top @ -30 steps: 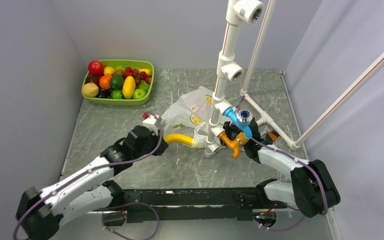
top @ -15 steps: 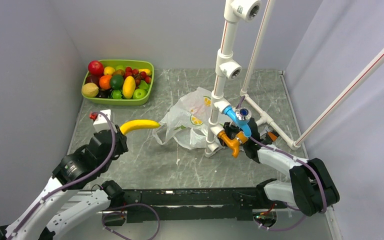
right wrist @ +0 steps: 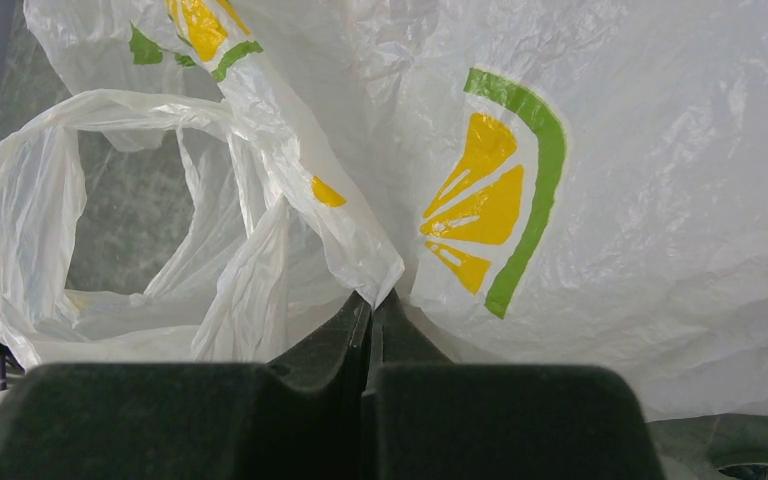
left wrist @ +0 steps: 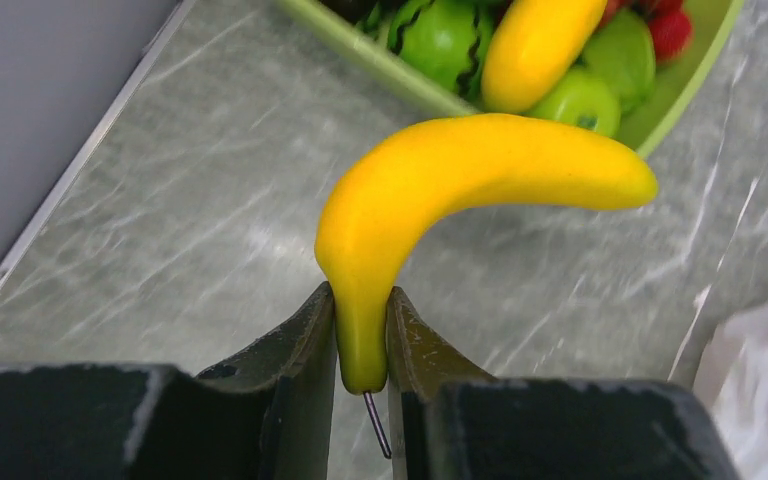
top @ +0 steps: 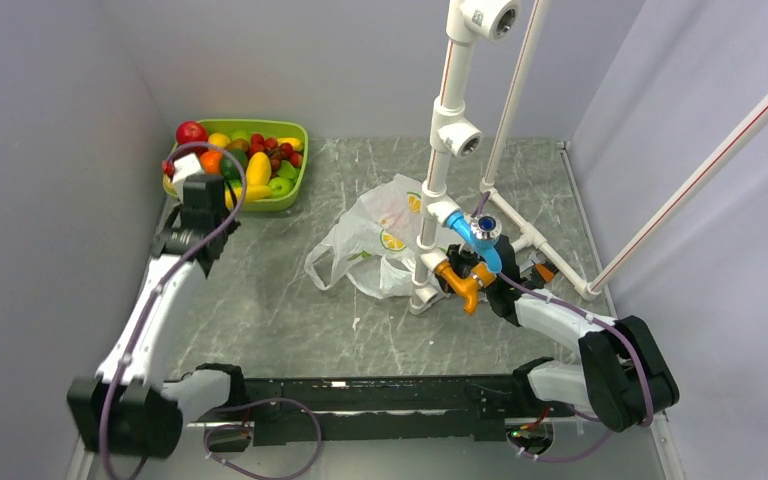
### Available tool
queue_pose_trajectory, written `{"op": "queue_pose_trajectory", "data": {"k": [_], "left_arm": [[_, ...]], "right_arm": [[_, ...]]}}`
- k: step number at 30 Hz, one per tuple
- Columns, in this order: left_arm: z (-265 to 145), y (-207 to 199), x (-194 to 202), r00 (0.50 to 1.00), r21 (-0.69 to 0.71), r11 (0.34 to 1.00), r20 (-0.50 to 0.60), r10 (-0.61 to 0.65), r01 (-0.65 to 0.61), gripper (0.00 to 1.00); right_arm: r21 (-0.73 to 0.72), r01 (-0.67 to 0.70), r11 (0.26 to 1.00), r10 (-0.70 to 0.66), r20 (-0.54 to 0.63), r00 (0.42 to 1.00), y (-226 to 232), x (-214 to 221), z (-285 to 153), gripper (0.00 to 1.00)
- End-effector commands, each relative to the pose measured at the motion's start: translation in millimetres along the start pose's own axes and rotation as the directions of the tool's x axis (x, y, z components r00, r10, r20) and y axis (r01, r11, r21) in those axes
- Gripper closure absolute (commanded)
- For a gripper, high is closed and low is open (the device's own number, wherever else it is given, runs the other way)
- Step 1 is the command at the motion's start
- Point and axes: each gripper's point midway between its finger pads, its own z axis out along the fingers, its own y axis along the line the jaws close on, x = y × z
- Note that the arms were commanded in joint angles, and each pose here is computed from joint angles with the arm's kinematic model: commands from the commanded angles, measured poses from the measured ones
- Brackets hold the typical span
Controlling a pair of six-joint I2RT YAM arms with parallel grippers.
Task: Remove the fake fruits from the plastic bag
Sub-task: Place the fake fruit in the bin.
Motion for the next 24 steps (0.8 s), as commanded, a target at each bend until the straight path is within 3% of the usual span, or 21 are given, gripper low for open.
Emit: {"op": "queue_pose_trajectory", "data": {"k": [1, 9, 12, 18, 24], "left_arm": [[40.3, -45.8, -84.8, 0.976, 0.093, 0.989, 0.171, -0.132, 0.118, 1.0], [120.4, -82.0, -159.3, 0.945, -0.03, 0.999, 0.328, -0.002, 0.012, 1.0], [154.5, -104.2, -169.9, 0.933, 0.019, 0.997, 0.354, 0.058, -0.069, 1.0], [209.8, -166.5, -165.8, 0.892, 0.204, 0.906, 0.35, 0.287, -0.372, 1.0], [239.1, -162.1, -140.3, 0.823, 0.185, 0.827, 0.346, 0.451, -0.531, 1.0]], "right_arm": [[-0.029, 0.044, 0.999, -0.043, 0.054, 0.998, 7.5, -13.7, 0.5, 1.0], [-0.021, 0.045, 0.999, -0.044, 0.045, 0.998, 5.1, -12.2, 2.0, 1.0], [-0.038, 0.049, 0.998, -0.047, 0.041, 0.998, 7.1, -11.2, 3.5, 1.0], [-0.048, 0.052, 0.997, -0.051, 0.029, 0.998, 8.3, -10.7, 5.2, 1.0], [-0.07, 0.045, 0.997, -0.044, 0.011, 0.999, 9.9, -7.3, 9.5, 1.0]]}}
